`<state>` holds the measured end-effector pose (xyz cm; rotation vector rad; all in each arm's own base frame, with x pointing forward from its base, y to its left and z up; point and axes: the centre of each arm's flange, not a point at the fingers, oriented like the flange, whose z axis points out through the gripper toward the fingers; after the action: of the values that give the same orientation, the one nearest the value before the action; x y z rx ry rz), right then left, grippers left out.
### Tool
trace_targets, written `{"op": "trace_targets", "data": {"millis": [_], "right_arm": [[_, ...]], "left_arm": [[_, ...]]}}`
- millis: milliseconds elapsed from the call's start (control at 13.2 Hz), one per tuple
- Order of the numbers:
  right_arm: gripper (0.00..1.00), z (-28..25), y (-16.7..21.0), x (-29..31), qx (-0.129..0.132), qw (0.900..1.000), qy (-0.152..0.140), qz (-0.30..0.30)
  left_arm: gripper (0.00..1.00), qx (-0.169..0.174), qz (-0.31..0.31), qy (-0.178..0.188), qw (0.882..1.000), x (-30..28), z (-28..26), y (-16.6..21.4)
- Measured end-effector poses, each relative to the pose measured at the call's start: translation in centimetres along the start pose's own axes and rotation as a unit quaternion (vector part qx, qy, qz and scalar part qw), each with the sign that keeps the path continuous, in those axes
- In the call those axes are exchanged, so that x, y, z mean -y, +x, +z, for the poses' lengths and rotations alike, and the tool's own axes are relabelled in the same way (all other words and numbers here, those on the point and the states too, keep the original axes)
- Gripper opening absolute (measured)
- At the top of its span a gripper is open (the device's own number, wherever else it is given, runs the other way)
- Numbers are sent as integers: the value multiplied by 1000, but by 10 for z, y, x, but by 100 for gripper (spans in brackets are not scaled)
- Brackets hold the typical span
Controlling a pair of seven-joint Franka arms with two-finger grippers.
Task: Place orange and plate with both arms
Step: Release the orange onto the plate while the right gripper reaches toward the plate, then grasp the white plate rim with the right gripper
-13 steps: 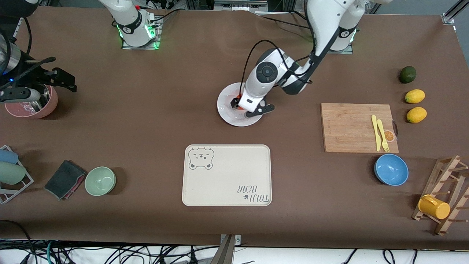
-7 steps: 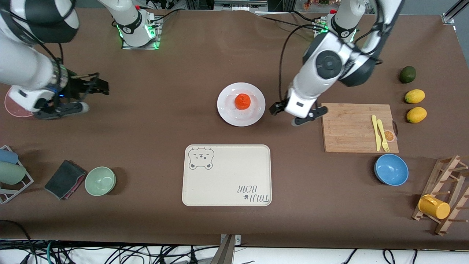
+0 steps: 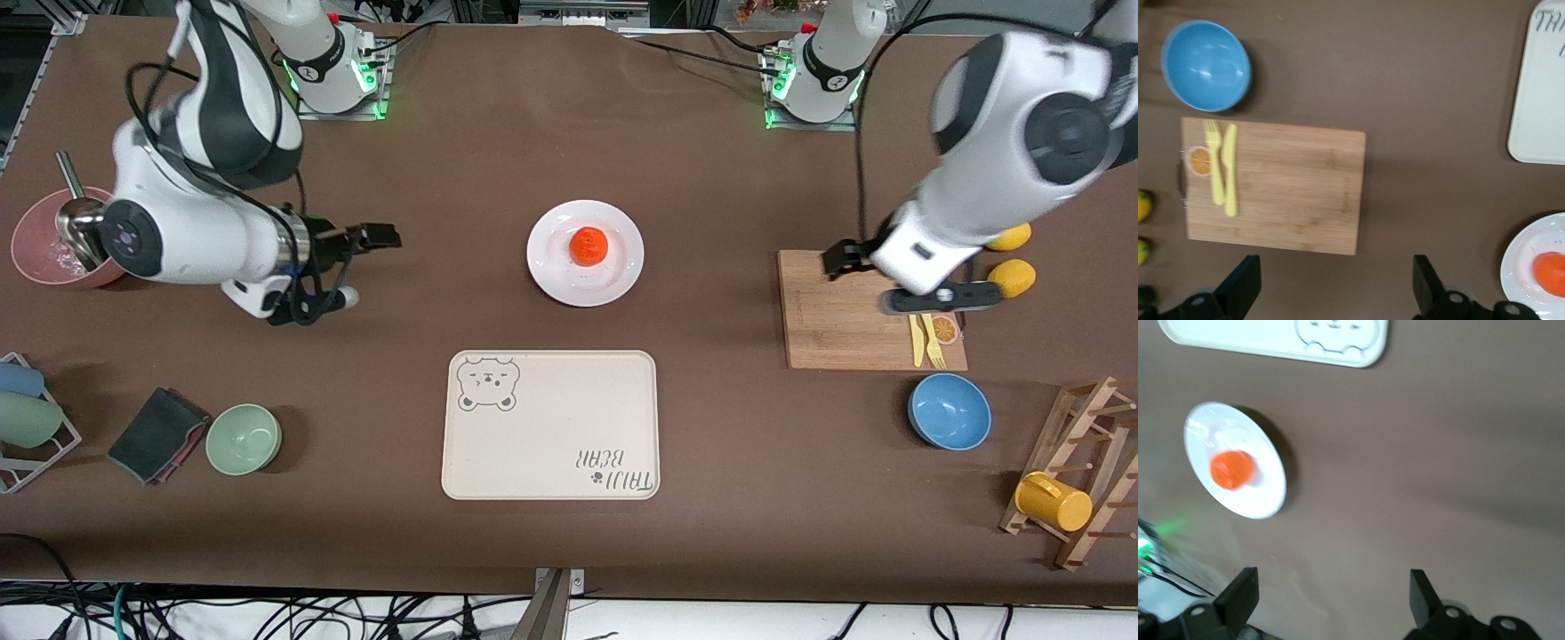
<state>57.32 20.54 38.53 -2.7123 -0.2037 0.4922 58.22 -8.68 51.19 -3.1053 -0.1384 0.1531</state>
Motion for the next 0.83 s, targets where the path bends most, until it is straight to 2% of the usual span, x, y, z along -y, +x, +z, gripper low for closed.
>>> {"op": "trace_targets", "data": {"millis": [303, 529, 681, 832], "right_arm": [[100, 87, -6, 33, -27, 999, 25, -5], [100, 133, -19, 57, -1, 994, 104, 23], [100, 156, -19, 66, 6, 992, 127, 14], [100, 181, -13, 71, -3, 988, 155, -5]], "left_arm": [[100, 9, -6, 0, 1000, 48, -37, 0], [100, 6, -14, -4, 1000, 58, -44, -2], [100, 4, -19, -14, 1000, 62, -51, -3], [100, 4, -33, -16, 999, 77, -60, -4]]}}
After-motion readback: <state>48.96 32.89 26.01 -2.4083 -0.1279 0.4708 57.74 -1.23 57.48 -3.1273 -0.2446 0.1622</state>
